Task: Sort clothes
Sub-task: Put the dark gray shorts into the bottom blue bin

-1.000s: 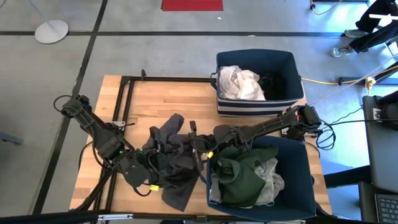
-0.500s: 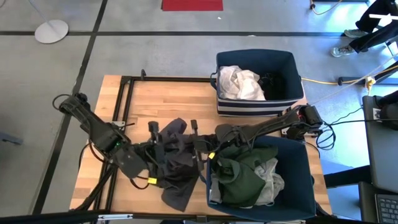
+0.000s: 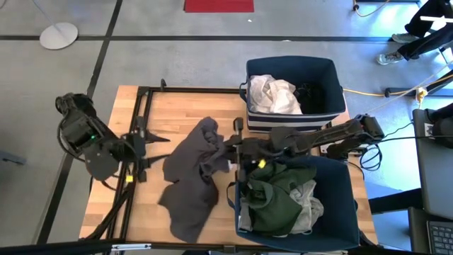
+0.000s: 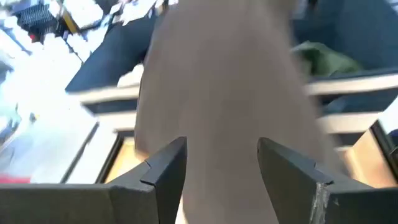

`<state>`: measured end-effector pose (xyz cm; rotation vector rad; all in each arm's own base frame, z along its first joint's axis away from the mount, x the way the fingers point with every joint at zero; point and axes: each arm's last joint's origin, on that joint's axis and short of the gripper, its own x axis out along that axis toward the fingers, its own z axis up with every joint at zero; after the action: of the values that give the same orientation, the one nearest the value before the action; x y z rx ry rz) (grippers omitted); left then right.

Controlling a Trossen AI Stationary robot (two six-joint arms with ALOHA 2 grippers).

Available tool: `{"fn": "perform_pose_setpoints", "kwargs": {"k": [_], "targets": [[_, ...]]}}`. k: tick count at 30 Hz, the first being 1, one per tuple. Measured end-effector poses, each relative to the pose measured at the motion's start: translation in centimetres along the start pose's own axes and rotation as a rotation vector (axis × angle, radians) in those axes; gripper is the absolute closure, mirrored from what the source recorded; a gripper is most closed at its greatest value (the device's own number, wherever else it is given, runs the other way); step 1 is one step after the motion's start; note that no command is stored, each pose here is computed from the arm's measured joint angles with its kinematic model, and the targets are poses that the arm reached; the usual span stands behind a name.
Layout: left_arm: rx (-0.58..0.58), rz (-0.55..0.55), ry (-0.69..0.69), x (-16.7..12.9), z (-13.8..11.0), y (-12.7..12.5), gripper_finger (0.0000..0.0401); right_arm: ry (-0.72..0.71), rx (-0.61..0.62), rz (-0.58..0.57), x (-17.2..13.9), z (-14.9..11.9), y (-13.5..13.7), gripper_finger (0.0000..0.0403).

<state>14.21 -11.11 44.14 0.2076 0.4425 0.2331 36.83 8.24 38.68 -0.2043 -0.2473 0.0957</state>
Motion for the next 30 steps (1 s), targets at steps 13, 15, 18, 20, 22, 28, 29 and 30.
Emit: {"fn": "perform_pose_setpoints", "kwargs": {"k": [13, 15, 18, 20, 22, 28, 29, 30], "targets": [[-0.006, 0.077, 0.115, 1.3, -3.4, -0.5, 0.0214, -0.161, -0.002, -0.066, -4.3, 10.1, -3.0, 0.0348], [0.003, 0.079, 0.121, 1.5, -3.7, -0.7, 0.0214, -0.147, -0.001, -0.058, -4.6, 12.2, -3.2, 0.0348], [0.013, 0.086, 0.132, 1.7, -4.1, -0.8, 0.0214, -0.087, -0.012, -0.094, -5.0, 15.2, -3.5, 0.0348], [0.014, 0.09, 0.137, 1.8, -4.3, -0.9, 0.0214, -0.054, -0.038, -0.123, -5.8, 17.2, -3.5, 0.0348], [0.014, 0.093, 0.14, 1.9, -4.4, -1.0, 0.0214, -0.046, -0.032, -0.163, -6.8, 19.2, -3.6, 0.0348], [0.019, 0.095, 0.143, 2.0, -4.6, -1.0, 0.0214, -0.065, 0.0, -0.263, -10.4, 24.6, -3.8, 0.0348], [0.019, 0.098, 0.141, 2.0, -4.6, -1.0, 0.0214, -0.07, 0.004, -0.269, -11.0, 25.3, -3.8, 0.0348], [0.019, 0.101, 0.139, 2.0, -4.6, -1.0, 0.0214, -0.077, 0.015, -0.274, -11.5, 25.8, -3.8, 0.0348]]}}
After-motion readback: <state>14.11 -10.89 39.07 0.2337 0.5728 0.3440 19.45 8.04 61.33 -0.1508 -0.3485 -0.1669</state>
